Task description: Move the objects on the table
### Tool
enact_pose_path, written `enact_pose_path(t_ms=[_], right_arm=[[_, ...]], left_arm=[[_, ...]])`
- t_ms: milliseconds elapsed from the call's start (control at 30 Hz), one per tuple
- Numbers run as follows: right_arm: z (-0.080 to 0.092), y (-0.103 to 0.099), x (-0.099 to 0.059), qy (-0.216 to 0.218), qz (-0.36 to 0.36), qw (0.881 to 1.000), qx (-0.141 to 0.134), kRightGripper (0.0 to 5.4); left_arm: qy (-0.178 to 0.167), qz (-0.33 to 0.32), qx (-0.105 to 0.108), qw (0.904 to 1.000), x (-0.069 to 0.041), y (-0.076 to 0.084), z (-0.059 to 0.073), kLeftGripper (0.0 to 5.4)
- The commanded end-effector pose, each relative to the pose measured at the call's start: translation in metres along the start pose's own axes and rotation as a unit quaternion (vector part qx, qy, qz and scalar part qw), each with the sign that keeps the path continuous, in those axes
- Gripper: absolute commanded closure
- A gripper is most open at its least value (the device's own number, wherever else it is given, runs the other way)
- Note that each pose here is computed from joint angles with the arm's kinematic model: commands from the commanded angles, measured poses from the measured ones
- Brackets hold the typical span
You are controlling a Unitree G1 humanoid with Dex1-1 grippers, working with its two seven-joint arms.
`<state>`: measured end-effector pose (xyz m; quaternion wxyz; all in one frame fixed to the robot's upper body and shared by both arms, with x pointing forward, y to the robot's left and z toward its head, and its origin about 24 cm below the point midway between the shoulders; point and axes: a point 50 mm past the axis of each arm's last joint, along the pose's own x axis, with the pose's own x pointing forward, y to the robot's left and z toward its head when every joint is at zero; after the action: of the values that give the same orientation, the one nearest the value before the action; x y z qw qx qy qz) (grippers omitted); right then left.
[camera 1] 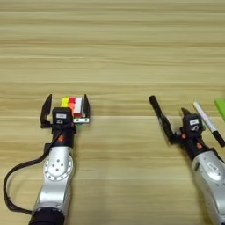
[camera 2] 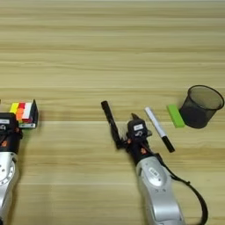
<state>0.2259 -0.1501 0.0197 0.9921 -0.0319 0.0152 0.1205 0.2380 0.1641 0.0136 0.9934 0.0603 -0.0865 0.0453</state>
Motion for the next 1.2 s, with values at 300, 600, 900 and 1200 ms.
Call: enact_pose_path(t_ms=[300, 600, 900, 1200], right_arm=[[0.015, -0.066, -0.025, 0.001, -0.074, 0.994, -0.075, 0.02], [-0.003, -0.079, -0.042, 0.048, -0.090, 0.991, -0.083, 0.02], [-0.013, -0.074, -0.049, 0.072, -0.082, 0.992, -0.065, 0.02], [-0.024, -0.069, -0.057, 0.105, -0.080, 0.991, -0.037, 0.02]], left_arm=[[0.002, -0.001, -0.001, 1.0000, 0.000, -0.001, 0.001, 0.00], [0.002, -0.002, -0.001, 1.0000, 0.001, -0.001, 0.002, 0.00], [0.001, -0.002, 0.000, 1.0000, 0.000, -0.001, 0.002, 0.00], [0.001, -0.002, 0.000, 1.0000, 0.000, -0.001, 0.003, 0.00]])
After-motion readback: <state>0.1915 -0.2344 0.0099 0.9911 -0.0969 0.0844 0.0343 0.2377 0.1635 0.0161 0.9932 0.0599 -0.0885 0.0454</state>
